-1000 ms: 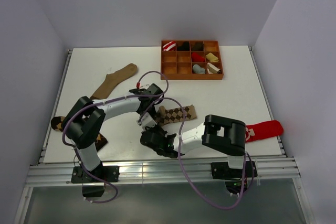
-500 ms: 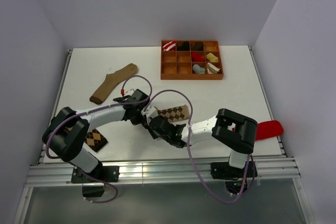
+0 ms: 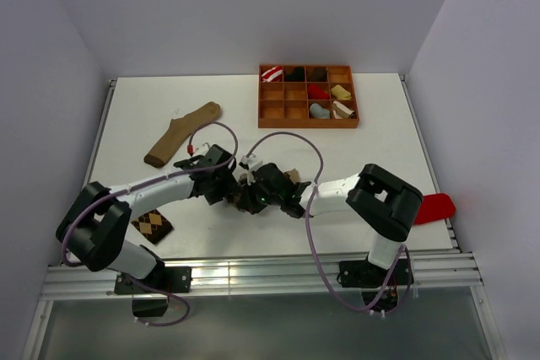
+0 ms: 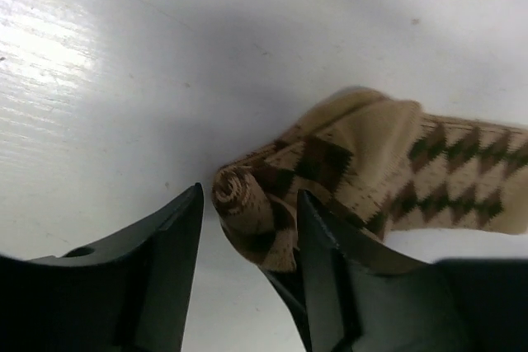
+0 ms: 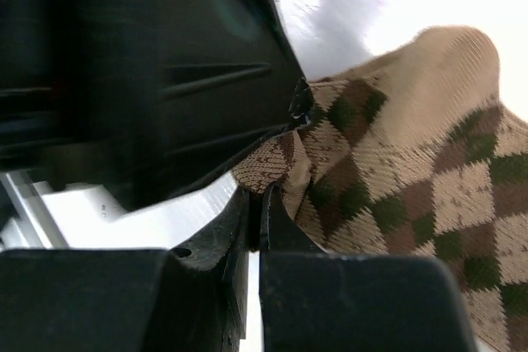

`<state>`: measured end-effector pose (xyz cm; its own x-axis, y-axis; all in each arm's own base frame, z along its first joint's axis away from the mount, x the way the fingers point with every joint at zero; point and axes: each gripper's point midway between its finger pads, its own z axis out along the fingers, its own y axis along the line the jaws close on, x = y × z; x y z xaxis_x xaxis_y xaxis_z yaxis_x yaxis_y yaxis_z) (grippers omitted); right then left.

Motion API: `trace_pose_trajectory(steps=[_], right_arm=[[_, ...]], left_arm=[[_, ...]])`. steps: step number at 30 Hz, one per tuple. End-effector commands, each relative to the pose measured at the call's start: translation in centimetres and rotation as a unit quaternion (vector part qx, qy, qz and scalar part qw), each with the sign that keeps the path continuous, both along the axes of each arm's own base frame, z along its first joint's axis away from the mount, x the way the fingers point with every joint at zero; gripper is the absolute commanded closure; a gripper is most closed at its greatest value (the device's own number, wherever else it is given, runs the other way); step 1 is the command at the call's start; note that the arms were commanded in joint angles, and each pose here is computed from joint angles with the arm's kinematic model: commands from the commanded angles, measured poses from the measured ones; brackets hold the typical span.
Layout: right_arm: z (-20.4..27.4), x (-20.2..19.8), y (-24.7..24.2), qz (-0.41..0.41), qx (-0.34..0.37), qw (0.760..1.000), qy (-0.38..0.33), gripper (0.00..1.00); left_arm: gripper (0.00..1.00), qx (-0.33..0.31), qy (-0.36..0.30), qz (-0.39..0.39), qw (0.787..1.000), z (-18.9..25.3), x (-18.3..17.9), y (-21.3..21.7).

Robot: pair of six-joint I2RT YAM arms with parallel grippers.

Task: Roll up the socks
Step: Roll the sock at the center of the board.

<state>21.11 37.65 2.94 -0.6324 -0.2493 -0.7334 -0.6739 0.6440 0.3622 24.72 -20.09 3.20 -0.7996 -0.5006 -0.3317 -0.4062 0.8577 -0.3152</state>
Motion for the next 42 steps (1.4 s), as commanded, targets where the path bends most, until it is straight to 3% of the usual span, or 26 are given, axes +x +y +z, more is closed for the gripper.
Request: trace_pose_trajectory(steps=[1,7,14,22,36,39,42], right_arm=[[-1.1,-1.5,-1.7,-0.006,0.002,0.995,0.103,1.0],[-1.0,-0.5,-3.2,-0.044,0.053,0.98,0.184,1.0],[-1.6,-0.9,-4.2,-0.082,0.143,0.94,0.299,1.0],[-2.4,-0.7,-5.2,-0.119,0.205,0.899,0.368,1.0],[-3.9,-0.5,-5.7,-0.14,0.178,0.899,0.374,1.0],[-3.8,-0.4,-5.7,-0.139,0.177,0.903,0.367,1.0],[-3.1,0.0,-5.9,-0.134,0.171,0.914,0.344,0.88]], left_arm=[[0.38,-0.056,-0.072,0.026,0.995,4.3,2.3,-1.4],[0.27,-0.108,-0.13,0.048,0.984,6.7,3.1,-1.7],[0.3,-0.164,-0.155,0.03,0.974,5.5,0.4,-1.8],[0.31,-0.159,-0.136,0.011,0.978,3.3,-0.6,-2.6],[0.42,-0.107,-0.095,0.009,0.99,-0.7,0.4,-3.4],[0.54,-0.095,-0.081,0.006,0.992,-1.8,0.5,-3.6],[0.62,-0.071,-0.05,0.005,0.996,-3.4,-0.4,-3.1]])
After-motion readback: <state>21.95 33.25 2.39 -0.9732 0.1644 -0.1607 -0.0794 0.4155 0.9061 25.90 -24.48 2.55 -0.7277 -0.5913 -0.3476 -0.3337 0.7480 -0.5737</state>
